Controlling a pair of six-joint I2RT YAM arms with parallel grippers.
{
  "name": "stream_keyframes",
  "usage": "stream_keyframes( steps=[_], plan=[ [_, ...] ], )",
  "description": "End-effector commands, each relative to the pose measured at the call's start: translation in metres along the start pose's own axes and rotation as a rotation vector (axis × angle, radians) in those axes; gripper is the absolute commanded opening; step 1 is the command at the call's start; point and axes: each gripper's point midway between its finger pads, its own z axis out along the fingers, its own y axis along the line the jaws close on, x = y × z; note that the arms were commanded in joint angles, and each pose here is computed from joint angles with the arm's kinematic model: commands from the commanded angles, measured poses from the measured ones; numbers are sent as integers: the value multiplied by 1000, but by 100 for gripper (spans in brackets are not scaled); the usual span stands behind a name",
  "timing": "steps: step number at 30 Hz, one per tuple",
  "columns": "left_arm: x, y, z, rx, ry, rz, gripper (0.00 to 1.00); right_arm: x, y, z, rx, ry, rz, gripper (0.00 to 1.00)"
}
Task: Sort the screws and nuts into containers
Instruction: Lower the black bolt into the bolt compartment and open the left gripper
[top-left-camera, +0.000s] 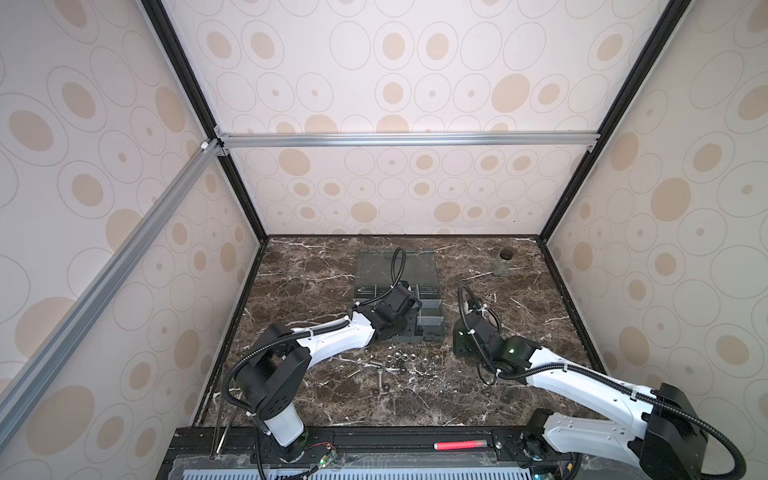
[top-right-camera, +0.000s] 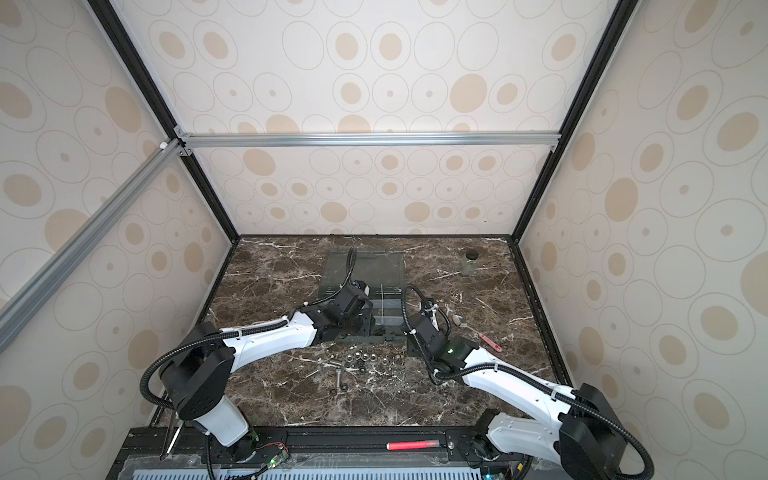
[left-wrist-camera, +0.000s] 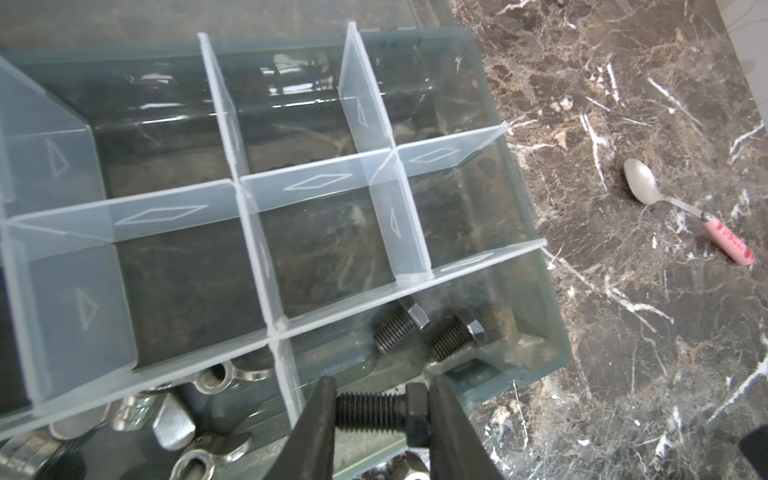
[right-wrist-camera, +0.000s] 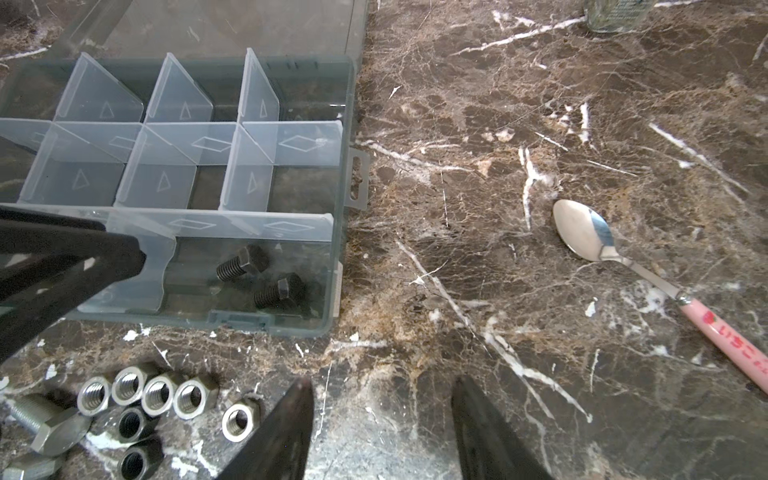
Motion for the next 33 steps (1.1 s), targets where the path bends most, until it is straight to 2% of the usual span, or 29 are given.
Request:
stream_keyframes(
  steps=[1, 12, 18, 24, 33],
  plan=[
    [-15, -15, -1, 38, -38, 14, 37, 6, -11, 0, 43, 16, -19, 57],
    [-14, -14, -12, 61, -72, -23, 46, 5, -9, -1, 37, 22, -21, 57],
    [-18, -6, -37, 68, -149, -60, 48, 5, -3, 0, 22, 44, -52, 57],
    [-22, 9, -60, 34, -226, -81, 50, 10, 3, 4, 6, 85, -64, 57],
    [-19, 26, -78, -29, -249, -103, 51, 18, 22, 11, -91, 120, -113, 57]
  ],
)
